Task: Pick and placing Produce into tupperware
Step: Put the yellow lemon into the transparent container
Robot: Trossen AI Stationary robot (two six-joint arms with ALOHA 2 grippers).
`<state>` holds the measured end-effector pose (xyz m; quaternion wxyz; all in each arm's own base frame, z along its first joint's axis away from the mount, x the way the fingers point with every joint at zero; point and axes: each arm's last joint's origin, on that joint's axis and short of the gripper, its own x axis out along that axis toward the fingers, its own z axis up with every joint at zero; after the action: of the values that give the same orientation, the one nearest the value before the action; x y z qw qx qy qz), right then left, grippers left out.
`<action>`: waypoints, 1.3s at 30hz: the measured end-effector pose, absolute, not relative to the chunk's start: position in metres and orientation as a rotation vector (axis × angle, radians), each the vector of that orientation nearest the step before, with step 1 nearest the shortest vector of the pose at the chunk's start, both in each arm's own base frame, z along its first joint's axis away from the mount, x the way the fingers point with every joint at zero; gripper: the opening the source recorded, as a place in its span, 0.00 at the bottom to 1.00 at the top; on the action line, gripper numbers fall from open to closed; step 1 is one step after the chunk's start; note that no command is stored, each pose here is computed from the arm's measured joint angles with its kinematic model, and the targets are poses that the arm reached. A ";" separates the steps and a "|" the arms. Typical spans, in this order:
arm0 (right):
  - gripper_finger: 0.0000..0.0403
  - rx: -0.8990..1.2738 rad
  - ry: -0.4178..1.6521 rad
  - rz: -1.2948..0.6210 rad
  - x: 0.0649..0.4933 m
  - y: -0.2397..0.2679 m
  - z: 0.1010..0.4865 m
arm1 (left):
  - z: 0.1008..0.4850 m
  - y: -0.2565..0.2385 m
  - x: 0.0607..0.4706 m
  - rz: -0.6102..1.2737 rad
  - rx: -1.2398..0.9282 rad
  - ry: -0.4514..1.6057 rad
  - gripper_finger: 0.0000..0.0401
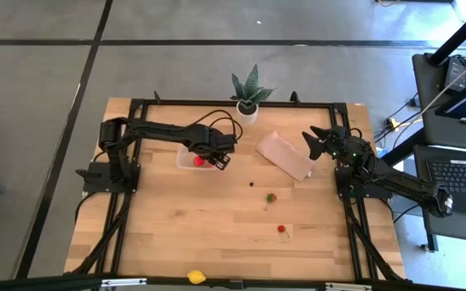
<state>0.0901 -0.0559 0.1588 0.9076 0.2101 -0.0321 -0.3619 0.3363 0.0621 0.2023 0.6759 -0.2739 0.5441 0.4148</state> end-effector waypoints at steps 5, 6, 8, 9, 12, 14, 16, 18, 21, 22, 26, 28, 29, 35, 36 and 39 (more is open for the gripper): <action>0.74 0.433 -0.066 -0.747 0.090 -0.056 0.159 | 0.202 0.062 0.336 0.893 -0.566 1.252 0.40; 0.74 0.433 -0.066 -0.747 0.090 -0.056 0.159 | 0.202 0.062 0.336 0.868 -0.543 1.267 0.40; 0.74 0.433 -0.066 -0.747 0.090 -0.056 0.159 | 0.206 0.060 0.333 0.850 -0.526 1.282 0.39; 0.74 0.432 -0.066 -0.747 0.090 -0.056 0.159 | 0.210 0.058 0.331 0.847 -0.522 1.284 0.39; 0.74 0.432 -0.066 -0.747 0.090 -0.056 0.159 | 0.227 0.045 0.324 0.800 -0.486 1.266 0.38; 0.74 0.432 -0.066 -0.747 0.090 -0.056 0.159 | 0.241 0.033 0.319 0.746 -0.461 1.237 0.38; 0.74 0.432 -0.066 -0.747 0.090 -0.056 0.159 | 0.256 0.019 0.312 0.697 -0.451 1.199 0.38; 0.74 0.431 -0.066 -0.747 0.090 -0.056 0.159 | 0.273 0.005 0.303 0.633 -0.458 1.158 0.39; 0.74 0.431 -0.065 -0.747 0.090 -0.056 0.159 | 0.292 -0.013 0.291 0.551 -0.487 1.103 0.41; 0.74 0.431 -0.065 -0.747 0.090 -0.056 0.159 | 0.298 -0.018 0.287 0.534 -0.513 1.087 0.42; 0.74 0.429 -0.064 -0.747 0.090 -0.056 0.159 | 0.313 -0.035 0.275 0.459 -0.580 1.045 0.46; 0.74 0.428 -0.064 -0.747 0.090 -0.056 0.159 | 0.315 -0.044 0.271 0.424 -0.565 1.045 0.48; 0.74 0.428 -0.064 -0.747 0.090 -0.056 0.159 | 0.316 -0.047 0.270 0.406 -0.550 1.048 0.50; 0.74 0.410 -0.057 -0.747 0.090 -0.056 0.159 | 0.311 -0.071 0.275 0.214 -0.388 1.081 0.65; 0.74 0.408 -0.056 -0.748 0.090 -0.056 0.159 | 0.309 -0.077 0.279 0.172 -0.345 1.073 0.67; 0.74 0.407 -0.056 -0.747 0.090 -0.056 0.159 | 0.304 -0.089 0.290 0.076 -0.296 1.031 0.74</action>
<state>0.0901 -0.0559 0.1588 0.9104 0.1976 -0.0270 -0.3624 0.2904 -0.0890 0.3038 0.8588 -0.1411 0.4911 0.0363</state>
